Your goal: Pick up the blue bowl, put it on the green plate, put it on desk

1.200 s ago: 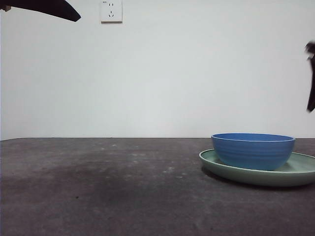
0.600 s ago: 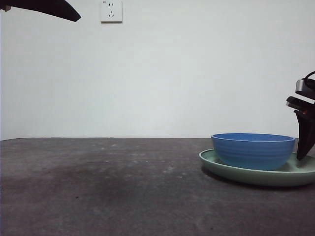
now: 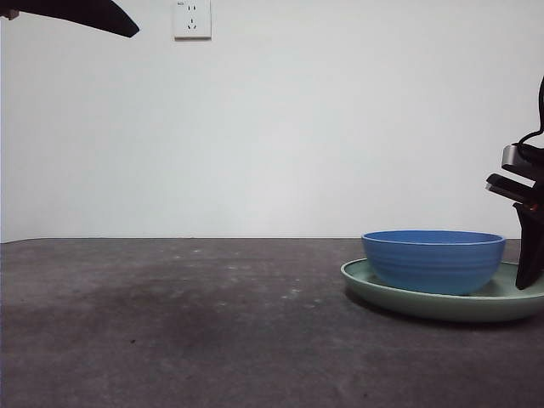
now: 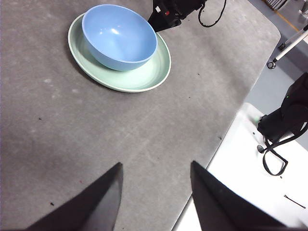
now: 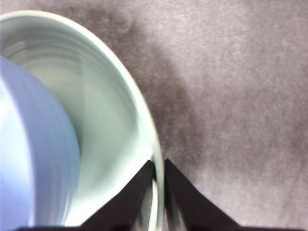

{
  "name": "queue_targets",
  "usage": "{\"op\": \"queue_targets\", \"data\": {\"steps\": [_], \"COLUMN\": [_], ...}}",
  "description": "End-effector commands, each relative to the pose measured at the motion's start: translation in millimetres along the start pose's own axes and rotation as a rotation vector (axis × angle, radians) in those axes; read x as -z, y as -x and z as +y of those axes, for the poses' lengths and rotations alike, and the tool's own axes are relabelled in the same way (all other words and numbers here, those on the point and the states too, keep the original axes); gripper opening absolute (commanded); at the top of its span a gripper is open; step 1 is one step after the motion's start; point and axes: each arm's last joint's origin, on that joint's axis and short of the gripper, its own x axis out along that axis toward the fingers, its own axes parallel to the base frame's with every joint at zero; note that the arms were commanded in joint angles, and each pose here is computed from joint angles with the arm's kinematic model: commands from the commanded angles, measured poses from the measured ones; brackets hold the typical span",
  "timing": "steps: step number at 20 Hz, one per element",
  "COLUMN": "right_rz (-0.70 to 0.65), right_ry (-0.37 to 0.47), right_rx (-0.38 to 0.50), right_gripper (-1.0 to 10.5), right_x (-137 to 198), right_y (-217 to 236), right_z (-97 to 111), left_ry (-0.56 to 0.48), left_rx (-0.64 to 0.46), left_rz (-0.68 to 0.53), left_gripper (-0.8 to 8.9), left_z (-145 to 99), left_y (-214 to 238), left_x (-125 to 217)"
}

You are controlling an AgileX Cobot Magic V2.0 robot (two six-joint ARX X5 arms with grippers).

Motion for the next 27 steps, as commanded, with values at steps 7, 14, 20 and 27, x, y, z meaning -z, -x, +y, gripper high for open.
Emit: {"op": "queue_targets", "data": {"steps": [7, 14, 20, 27], "right_rz": [-0.164, -0.205, -0.213, -0.167], "right_ry": [0.011, 0.036, 0.12, 0.146], "right_rx": [-0.094, -0.197, -0.258, -0.297], "right_gripper": [0.1, 0.1, 0.1, 0.1], "right_x": [-4.8, -1.5, 4.6, 13.8], "right_y": [50.2, 64.9, 47.6, 8.0], "right_z": [23.9, 55.7, 111.0, 149.9], "left_ry": [-0.027, -0.027, -0.027, -0.027], "left_rx": [0.011, 0.011, 0.011, 0.011], "left_rz": [-0.005, -0.005, -0.005, -0.004], "left_gripper": [2.21, 2.22, 2.22, 2.22], "left_z": [-1.1, -1.1, -1.1, -1.1], "left_y": [-1.0, -1.0, -1.0, -1.0], "left_x": [-2.3, -2.3, -2.2, -2.2]}}
